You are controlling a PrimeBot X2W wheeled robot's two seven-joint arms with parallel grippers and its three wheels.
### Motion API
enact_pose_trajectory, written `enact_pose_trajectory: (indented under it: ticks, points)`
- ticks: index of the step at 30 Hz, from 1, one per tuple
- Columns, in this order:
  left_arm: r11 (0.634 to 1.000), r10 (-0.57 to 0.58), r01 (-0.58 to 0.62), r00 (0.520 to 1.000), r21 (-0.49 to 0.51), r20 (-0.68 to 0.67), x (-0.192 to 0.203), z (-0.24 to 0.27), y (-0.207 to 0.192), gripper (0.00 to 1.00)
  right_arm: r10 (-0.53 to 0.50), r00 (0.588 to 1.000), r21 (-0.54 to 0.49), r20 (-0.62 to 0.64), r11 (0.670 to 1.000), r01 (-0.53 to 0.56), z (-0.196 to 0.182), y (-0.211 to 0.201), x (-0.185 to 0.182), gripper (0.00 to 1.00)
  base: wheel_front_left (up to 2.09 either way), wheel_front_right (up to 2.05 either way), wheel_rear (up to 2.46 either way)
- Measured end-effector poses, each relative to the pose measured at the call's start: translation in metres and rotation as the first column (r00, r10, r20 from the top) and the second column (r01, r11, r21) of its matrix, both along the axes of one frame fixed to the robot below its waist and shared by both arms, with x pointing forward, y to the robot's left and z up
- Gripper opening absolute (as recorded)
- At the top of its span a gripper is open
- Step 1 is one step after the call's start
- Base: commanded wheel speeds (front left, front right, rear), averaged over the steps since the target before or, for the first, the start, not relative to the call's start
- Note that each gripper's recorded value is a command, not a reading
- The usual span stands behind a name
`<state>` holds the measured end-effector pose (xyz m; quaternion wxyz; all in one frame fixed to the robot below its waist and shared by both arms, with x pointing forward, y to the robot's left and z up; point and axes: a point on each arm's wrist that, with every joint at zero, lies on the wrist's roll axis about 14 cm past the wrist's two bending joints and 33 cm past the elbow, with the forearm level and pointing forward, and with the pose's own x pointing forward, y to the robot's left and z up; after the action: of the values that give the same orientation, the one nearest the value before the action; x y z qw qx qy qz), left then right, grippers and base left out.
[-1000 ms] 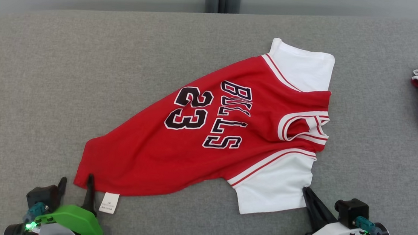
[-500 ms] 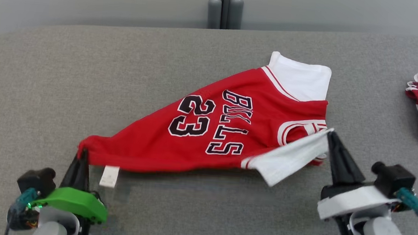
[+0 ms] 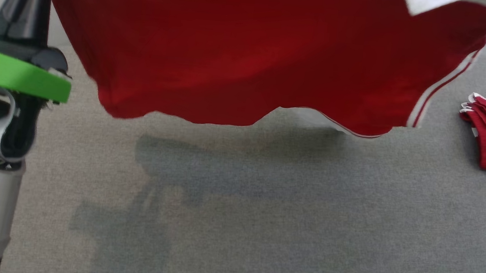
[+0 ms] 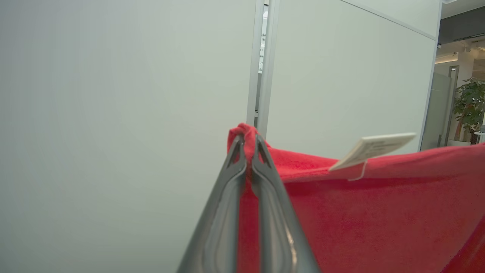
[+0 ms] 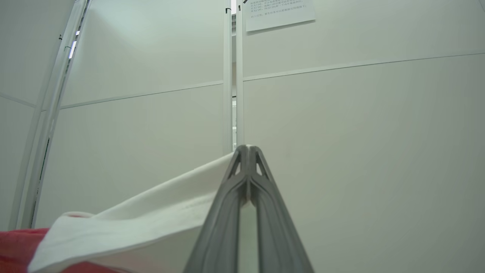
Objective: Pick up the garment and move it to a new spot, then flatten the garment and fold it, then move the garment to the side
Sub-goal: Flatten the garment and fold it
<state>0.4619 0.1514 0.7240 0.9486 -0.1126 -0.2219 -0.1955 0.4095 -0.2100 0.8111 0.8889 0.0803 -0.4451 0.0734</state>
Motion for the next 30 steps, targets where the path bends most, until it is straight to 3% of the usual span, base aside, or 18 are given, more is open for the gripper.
enact_pose_trajectory:
  ticks: [4, 7, 13, 17, 21, 26, 30]
  points:
    - [1.000, -0.019, 0.018, 1.000, 0.023, 0.009, 0.013, 0.028, -0.007, 0.00, -0.011, 0.998, -0.056, 0.060, 0.998, 0.015, 0.045, 0.000, 0.006, 0.00, 0.00, 0.00, 0.00]
    - [1.000, -0.019, 0.019, 1.000, 0.006, -0.016, 0.029, 0.029, -0.007, 0.00, -0.033, 0.999, -0.087, 0.025, 0.996, 0.035, 0.052, -0.001, 0.029, 0.00, 0.00, 0.00, 0.00]
    - [0.999, 0.038, -0.039, 0.992, -0.007, -0.120, 0.080, -0.006, 0.005, 0.00, -0.087, 0.993, -0.126, -0.079, 0.989, 0.077, 0.035, -0.002, 0.093, 0.00, 0.00, 0.00, 0.00]
    - [0.996, 0.081, -0.083, 0.989, -0.013, -0.124, 0.116, -0.013, 0.012, 0.00, -0.139, 0.985, -0.166, -0.100, 0.979, 0.121, 0.028, 0.000, 0.132, 0.00, 0.00, 0.00, 0.00]
    - [0.988, 0.123, -0.132, 0.987, -0.082, -0.108, 0.152, -0.018, 0.021, 0.00, -0.192, 0.976, -0.196, -0.102, 0.966, 0.170, 0.019, -0.002, 0.167, 0.00, 0.00, 0.00, 0.00]
    - [0.974, 0.167, -0.168, 0.986, -0.154, -0.018, 0.180, -0.012, 0.032, 0.00, -0.237, 0.967, -0.219, -0.095, 0.952, 0.212, 0.010, -0.008, 0.194, 0.00, 0.00, 0.00, 0.00]
    - [0.972, 0.169, -0.176, 0.984, -0.153, -0.054, 0.190, -0.040, 0.031, 0.00, -0.258, 0.954, -0.206, -0.152, 0.952, 0.224, -0.019, -0.024, 0.201, 0.00, 0.00, 0.00, 0.00]
